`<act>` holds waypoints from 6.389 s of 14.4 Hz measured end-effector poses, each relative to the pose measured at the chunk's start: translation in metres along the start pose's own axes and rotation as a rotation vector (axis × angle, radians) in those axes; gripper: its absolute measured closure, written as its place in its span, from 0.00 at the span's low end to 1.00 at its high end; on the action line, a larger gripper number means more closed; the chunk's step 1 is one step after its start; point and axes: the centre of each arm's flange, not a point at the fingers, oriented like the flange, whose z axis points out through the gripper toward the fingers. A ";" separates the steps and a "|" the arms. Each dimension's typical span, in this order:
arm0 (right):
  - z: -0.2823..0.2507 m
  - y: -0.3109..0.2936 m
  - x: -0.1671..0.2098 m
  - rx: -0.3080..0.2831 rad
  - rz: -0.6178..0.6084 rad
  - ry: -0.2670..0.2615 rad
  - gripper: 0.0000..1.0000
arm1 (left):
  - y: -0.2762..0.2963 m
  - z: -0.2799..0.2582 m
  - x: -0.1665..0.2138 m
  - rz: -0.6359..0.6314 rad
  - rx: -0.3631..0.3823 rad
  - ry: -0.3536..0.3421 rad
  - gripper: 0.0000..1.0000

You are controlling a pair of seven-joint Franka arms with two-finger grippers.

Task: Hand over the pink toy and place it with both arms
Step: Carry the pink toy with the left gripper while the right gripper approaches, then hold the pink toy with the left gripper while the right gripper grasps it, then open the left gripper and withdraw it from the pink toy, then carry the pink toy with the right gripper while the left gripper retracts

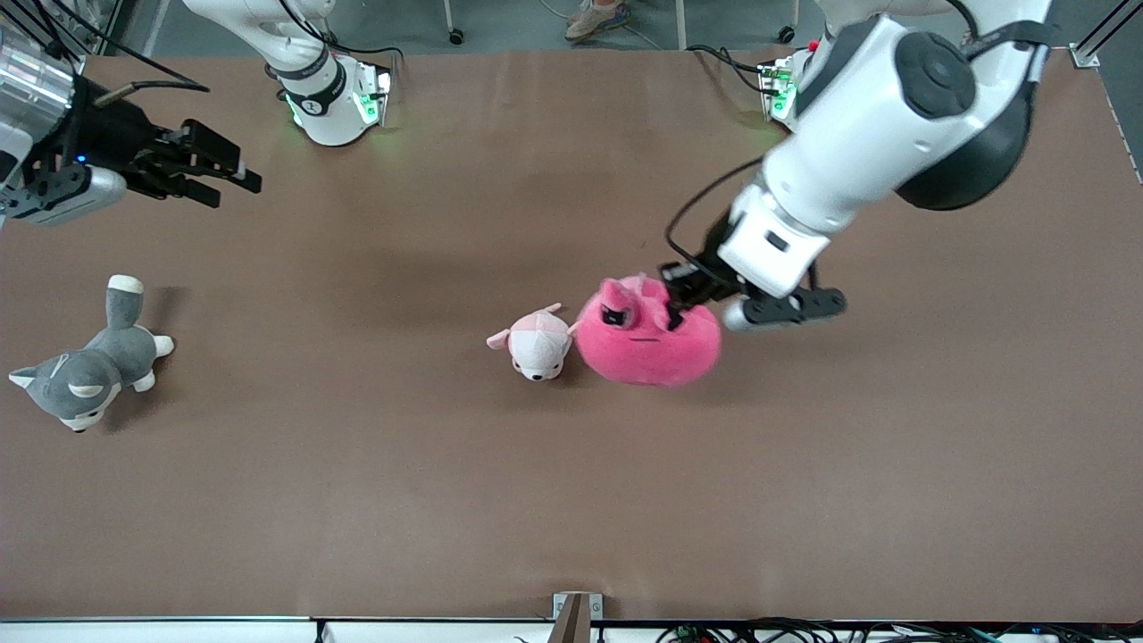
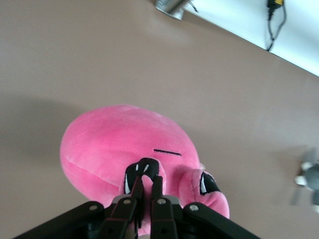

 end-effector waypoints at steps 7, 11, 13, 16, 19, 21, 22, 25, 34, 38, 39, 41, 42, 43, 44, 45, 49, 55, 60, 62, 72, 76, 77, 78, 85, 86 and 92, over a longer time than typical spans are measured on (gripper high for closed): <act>0.039 -0.048 0.020 0.099 -0.065 0.003 0.26 | 0.088 0.035 -0.078 -0.244 -0.159 -0.021 0.92; 0.055 -0.059 0.030 0.138 -0.071 0.001 0.26 | 0.110 0.051 -0.098 -0.341 -0.230 -0.033 0.92; 0.066 -0.067 0.036 0.142 -0.080 0.002 0.26 | 0.113 0.053 -0.103 -0.354 -0.235 -0.038 0.92; 0.081 -0.081 0.044 0.149 -0.099 0.005 0.26 | 0.120 0.055 -0.112 -0.363 -0.260 -0.041 0.92; 0.084 -0.092 0.050 0.154 -0.117 0.005 0.27 | 0.126 0.068 -0.121 -0.357 -0.259 -0.057 0.92; 0.086 -0.097 0.052 0.155 -0.125 0.006 0.27 | 0.125 0.074 -0.120 -0.360 -0.259 -0.060 0.92; 0.087 -0.097 0.054 0.156 -0.126 0.007 0.27 | 0.125 0.076 -0.120 -0.361 -0.259 -0.062 0.92; 0.093 -0.095 0.059 0.155 -0.119 0.002 0.27 | 0.128 0.076 -0.120 -0.361 -0.276 -0.058 0.92; 0.111 -0.096 0.068 0.154 -0.114 -0.001 0.27 | 0.132 0.078 -0.129 -0.350 -0.278 -0.063 0.92; 0.118 -0.097 0.069 0.153 -0.116 -0.012 0.28 | 0.131 0.081 -0.128 -0.352 -0.274 -0.065 0.92; 0.119 -0.098 0.069 0.153 -0.117 -0.014 0.28 | 0.131 0.081 -0.128 -0.352 -0.274 -0.065 0.92; 0.121 -0.100 0.069 0.152 -0.120 -0.018 0.29 | 0.131 0.082 -0.128 -0.352 -0.274 -0.066 0.92; 0.121 -0.101 0.068 0.152 -0.121 -0.019 0.33 | 0.131 0.082 -0.128 -0.352 -0.274 -0.066 0.92; 0.122 -0.100 0.069 0.151 -0.121 -0.021 0.33 | 0.131 0.082 -0.128 -0.352 -0.274 -0.065 0.92; 0.124 -0.099 0.069 0.146 -0.120 -0.024 0.36 | 0.131 0.082 -0.127 -0.352 -0.274 -0.065 0.92; 0.126 -0.098 0.070 0.139 -0.120 -0.026 0.36 | 0.131 0.082 -0.127 -0.353 -0.274 -0.065 0.92; 0.132 -0.096 0.072 0.121 -0.122 -0.035 0.40 | 0.131 0.082 -0.127 -0.353 -0.274 -0.065 0.92; 0.133 -0.096 0.072 0.120 -0.122 -0.043 0.88 | 0.130 0.082 -0.126 -0.354 -0.273 -0.064 0.92; 0.133 -0.096 0.071 0.120 -0.123 -0.045 0.88 | 0.129 0.082 -0.124 -0.357 -0.273 -0.060 0.83; 0.137 -0.101 0.069 0.117 -0.132 -0.059 0.88 | 0.129 0.080 -0.122 -0.358 -0.275 -0.058 0.65; 0.127 -0.075 0.075 0.054 -0.111 -0.059 0.88 | 0.062 0.054 -0.047 -0.252 0.006 0.057 0.00; 0.110 -0.030 0.090 -0.013 -0.060 -0.020 0.88 | -0.011 0.029 0.017 -0.262 0.203 0.089 0.00; 0.106 -0.018 0.095 -0.013 -0.041 -0.013 0.88 | -0.030 0.023 0.034 -0.258 0.257 0.121 0.00; 0.105 -0.004 0.100 -0.012 -0.023 -0.010 0.88 | -0.047 0.018 0.048 -0.244 0.308 0.159 0.00; 0.124 0.108 0.130 0.007 -0.012 -0.046 0.88 | -0.133 -0.044 0.112 0.034 0.448 0.180 0.00; 0.127 0.121 0.132 0.011 -0.031 -0.051 0.88 | -0.144 -0.055 0.117 0.068 0.464 0.168 0.00; 0.158 0.192 0.137 0.084 -0.060 -0.130 0.88 | -0.195 -0.104 0.122 0.208 0.536 0.051 0.00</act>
